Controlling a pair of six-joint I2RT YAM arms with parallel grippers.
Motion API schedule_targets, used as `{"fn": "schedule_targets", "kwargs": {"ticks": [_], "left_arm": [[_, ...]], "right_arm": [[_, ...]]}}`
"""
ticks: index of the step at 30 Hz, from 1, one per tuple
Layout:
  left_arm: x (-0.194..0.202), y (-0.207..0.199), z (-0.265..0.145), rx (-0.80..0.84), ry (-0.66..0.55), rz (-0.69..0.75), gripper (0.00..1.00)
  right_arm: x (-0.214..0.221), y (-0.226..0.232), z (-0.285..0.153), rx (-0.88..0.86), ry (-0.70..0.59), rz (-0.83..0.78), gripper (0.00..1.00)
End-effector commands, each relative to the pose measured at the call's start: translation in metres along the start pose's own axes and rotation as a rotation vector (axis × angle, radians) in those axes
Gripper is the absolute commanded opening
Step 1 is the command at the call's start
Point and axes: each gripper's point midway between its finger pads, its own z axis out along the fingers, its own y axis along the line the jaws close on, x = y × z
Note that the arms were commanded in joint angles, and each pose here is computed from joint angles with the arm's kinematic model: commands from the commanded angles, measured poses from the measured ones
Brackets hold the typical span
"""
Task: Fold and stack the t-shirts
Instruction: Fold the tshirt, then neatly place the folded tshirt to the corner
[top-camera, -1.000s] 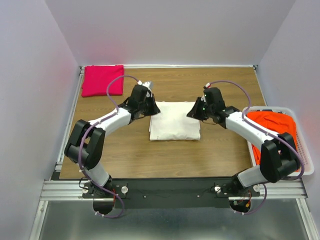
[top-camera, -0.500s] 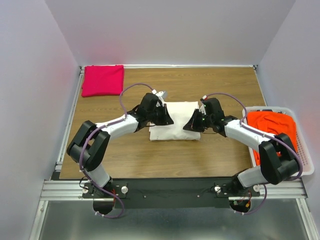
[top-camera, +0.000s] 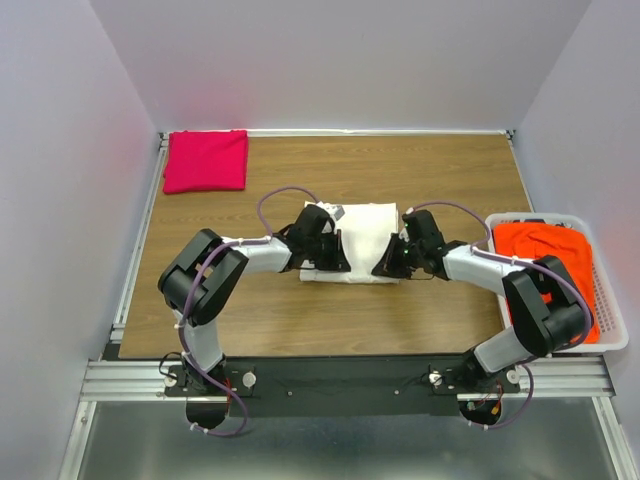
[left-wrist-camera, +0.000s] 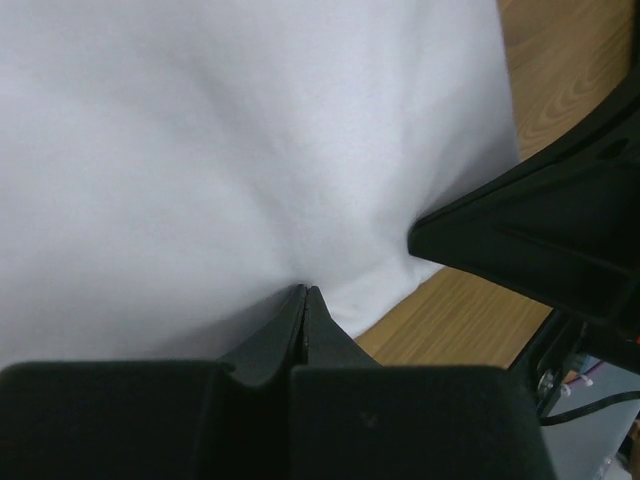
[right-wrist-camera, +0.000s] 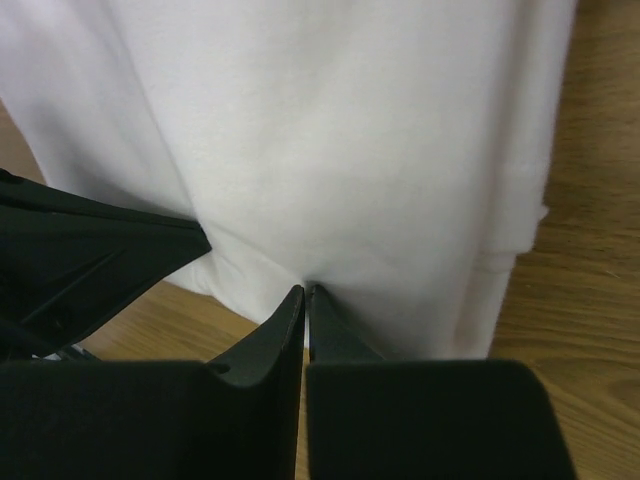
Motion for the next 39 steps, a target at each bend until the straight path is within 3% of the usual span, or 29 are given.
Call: {"fn": "schedule_targets", "kwargs": {"ticks": [1,7,15,20,23,27,31,36,39], "left_arm": [[0.018,0.018,0.005,-0.051,0.025,-0.011,0.00],[0.018,0.020,0.001,-0.066,0.018,-0.010,0.00],[-0.021,0.003,-0.023,-0.058,-0.075,0.034,0.00],[-0.049,-0.002,-0.045,-0.054,-0.139,0.040,0.00],[-0.066,0.009,-0.061,-0.081,-0.197,0.019,0.11],[-0.082,0.036,-0.078,-0.122,-0.247,-0.021,0.38],[-0.092,0.059,-0.089,-0.164,-0.261,-0.036,0.53],[-0.093,0.085,-0.089,-0.188,-0.243,-0.046,0.66],[-0.089,0.097,-0.083,-0.200,-0.216,-0.053,0.68]], "right_arm": [[0.004,-0.022,0.004,0.084,-0.032,0.021,0.11],[0.007,-0.027,0.000,0.100,-0.041,0.033,0.11],[-0.016,-0.009,-0.023,0.092,-0.113,0.001,0.11],[-0.039,0.026,-0.041,0.012,-0.164,-0.036,0.13],[-0.047,0.040,-0.034,-0.012,-0.144,-0.058,0.14],[-0.049,0.054,-0.017,0.002,-0.126,-0.108,0.14],[-0.052,0.058,0.002,0.022,-0.103,-0.132,0.14],[-0.053,0.042,0.021,0.088,-0.090,-0.132,0.14],[-0.047,0.025,0.033,0.140,-0.070,-0.130,0.14]]}}
